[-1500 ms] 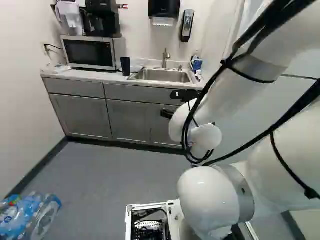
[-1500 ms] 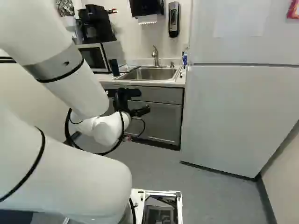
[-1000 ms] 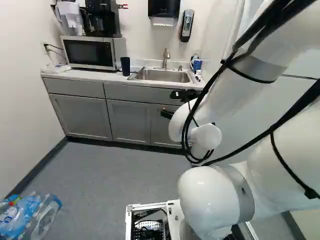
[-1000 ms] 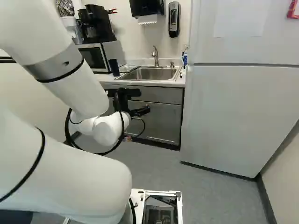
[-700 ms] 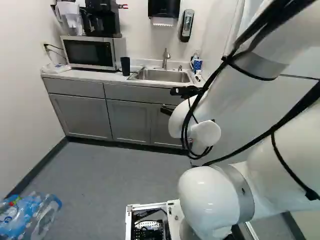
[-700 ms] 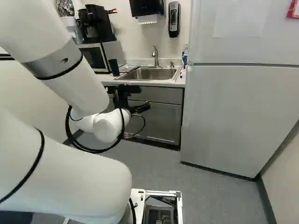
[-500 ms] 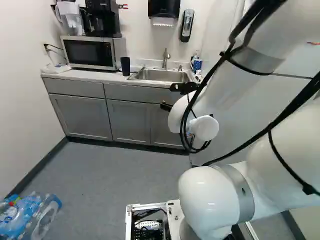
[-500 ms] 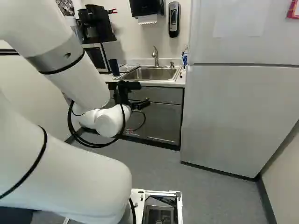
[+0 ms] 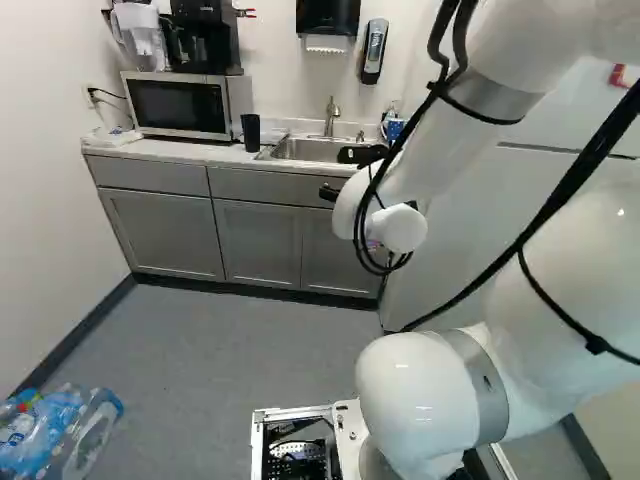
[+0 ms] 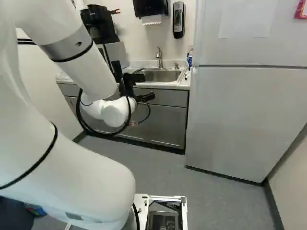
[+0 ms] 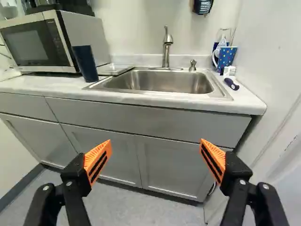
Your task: Rinse the cup and place it in the tray
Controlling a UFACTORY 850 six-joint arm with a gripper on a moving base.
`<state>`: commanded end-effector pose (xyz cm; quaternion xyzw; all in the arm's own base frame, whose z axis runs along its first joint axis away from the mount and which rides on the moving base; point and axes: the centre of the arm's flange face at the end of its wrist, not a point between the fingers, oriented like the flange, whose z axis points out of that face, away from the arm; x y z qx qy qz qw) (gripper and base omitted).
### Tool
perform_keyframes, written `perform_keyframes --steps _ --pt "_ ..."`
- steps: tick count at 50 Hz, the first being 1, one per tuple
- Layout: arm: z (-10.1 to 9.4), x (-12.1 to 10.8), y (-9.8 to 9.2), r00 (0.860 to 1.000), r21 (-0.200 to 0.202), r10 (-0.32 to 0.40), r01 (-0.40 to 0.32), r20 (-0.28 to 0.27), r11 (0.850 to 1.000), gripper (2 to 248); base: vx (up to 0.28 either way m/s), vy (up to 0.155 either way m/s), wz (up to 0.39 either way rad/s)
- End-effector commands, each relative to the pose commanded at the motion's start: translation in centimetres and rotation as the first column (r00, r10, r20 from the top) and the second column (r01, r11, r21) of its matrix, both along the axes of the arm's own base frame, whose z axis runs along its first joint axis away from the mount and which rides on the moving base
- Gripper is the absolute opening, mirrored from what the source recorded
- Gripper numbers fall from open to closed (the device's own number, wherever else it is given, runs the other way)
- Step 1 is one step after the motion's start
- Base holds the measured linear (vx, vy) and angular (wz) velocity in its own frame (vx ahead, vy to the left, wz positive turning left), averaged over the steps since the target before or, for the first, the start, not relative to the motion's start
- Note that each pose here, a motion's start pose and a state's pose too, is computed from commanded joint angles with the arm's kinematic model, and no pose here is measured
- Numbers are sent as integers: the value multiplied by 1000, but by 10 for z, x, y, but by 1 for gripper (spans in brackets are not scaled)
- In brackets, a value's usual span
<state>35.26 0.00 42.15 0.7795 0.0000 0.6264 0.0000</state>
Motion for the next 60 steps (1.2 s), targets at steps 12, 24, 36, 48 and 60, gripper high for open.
perform_keyframes --steps 12,24,36,48,60 --pt "11 20 1 1000 0 2 -2 4 1000 247 0 0 0" --pt "21 39 2 1000 0 5 -5 -1 1000 247 0 0 0" --pt "31 54 4 1000 0 10 -10 -3 1000 247 0 0 0" --pt "42 68 6 1000 0 15 -15 2 1000 247 0 0 0" --pt "53 80 8 1000 0 20 -20 5 1000 247 0 0 0"
